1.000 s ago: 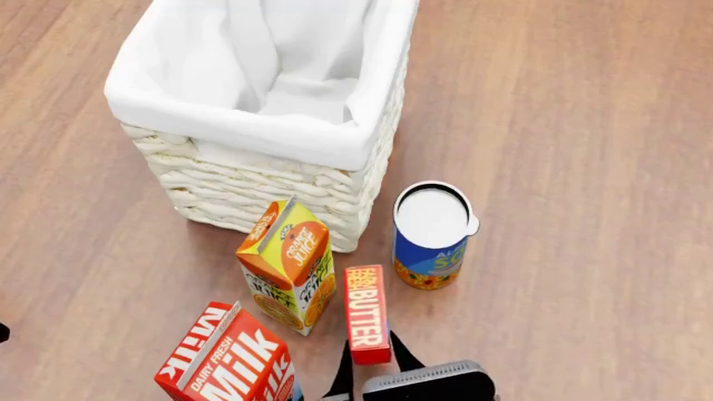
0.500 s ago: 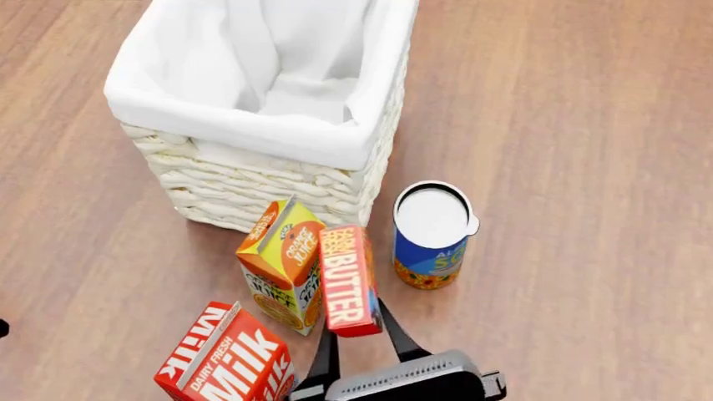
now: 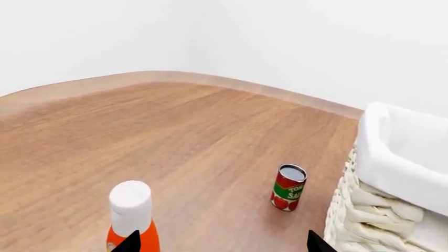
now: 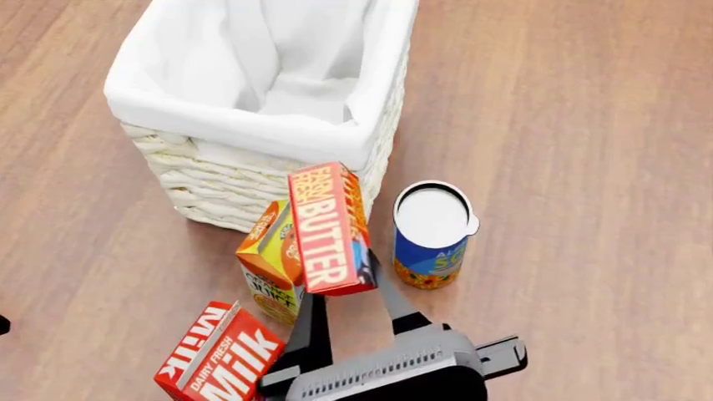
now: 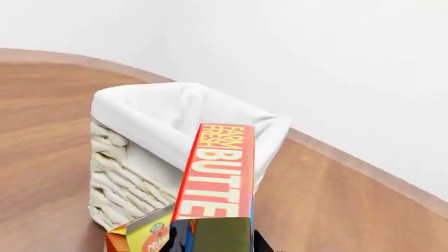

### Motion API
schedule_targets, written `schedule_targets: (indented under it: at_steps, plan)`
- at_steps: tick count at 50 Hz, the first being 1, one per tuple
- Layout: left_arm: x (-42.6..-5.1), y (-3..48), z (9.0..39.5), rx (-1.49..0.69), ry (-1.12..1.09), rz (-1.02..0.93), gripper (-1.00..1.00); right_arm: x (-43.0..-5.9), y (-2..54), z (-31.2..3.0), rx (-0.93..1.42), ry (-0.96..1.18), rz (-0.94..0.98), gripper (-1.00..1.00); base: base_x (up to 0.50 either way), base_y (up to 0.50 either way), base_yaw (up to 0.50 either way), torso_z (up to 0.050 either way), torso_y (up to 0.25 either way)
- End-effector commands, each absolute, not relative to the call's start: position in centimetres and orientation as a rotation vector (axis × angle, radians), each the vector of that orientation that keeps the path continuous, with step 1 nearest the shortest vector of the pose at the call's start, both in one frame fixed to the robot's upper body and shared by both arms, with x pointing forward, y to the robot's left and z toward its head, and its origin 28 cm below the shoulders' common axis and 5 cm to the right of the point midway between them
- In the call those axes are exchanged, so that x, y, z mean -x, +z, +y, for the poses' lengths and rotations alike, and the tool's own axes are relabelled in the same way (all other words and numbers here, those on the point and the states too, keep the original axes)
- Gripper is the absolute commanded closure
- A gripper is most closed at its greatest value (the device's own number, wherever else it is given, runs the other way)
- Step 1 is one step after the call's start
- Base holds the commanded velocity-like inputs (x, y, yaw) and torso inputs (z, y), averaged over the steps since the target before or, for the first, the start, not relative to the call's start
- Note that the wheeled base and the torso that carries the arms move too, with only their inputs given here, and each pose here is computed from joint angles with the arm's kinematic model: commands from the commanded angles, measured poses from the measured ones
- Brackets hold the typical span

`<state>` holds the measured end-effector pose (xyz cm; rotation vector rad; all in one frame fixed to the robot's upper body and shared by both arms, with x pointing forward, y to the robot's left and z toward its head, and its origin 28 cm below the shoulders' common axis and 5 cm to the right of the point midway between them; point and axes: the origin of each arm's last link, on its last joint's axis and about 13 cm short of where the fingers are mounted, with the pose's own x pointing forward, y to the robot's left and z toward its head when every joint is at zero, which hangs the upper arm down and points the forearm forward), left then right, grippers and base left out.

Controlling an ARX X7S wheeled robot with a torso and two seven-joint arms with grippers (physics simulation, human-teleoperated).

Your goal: Pick up the butter and put it in the basket.

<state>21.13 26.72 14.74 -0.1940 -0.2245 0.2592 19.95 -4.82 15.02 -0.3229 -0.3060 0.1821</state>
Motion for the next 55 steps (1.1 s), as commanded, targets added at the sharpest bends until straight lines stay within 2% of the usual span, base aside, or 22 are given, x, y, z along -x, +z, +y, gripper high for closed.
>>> schedule_targets:
  at_steps: [1,29,55]
  plan:
    - [-21.3,14.6,26.6,0.192,0.256,-0.223,-1.00,-18.9,18.1,-6.0,0.379,0.097,-0.399,1.00,0.00,0.00,0.00,0.000,0.010]
    - [-21.6,14.3,26.6,0.182,0.252,-0.220,-1.00,-17.7,20.6,-8.9,0.418,-0.030,-0.390,1.00,0.00,0.00,0.00,0.000,0.001]
    - [-21.6,14.2,26.5,0.177,0.253,-0.219,-1.00,-18.5,21.4,-11.7,0.418,-0.118,-0.313,1.00,0.00,0.00,0.00,0.001,0.001]
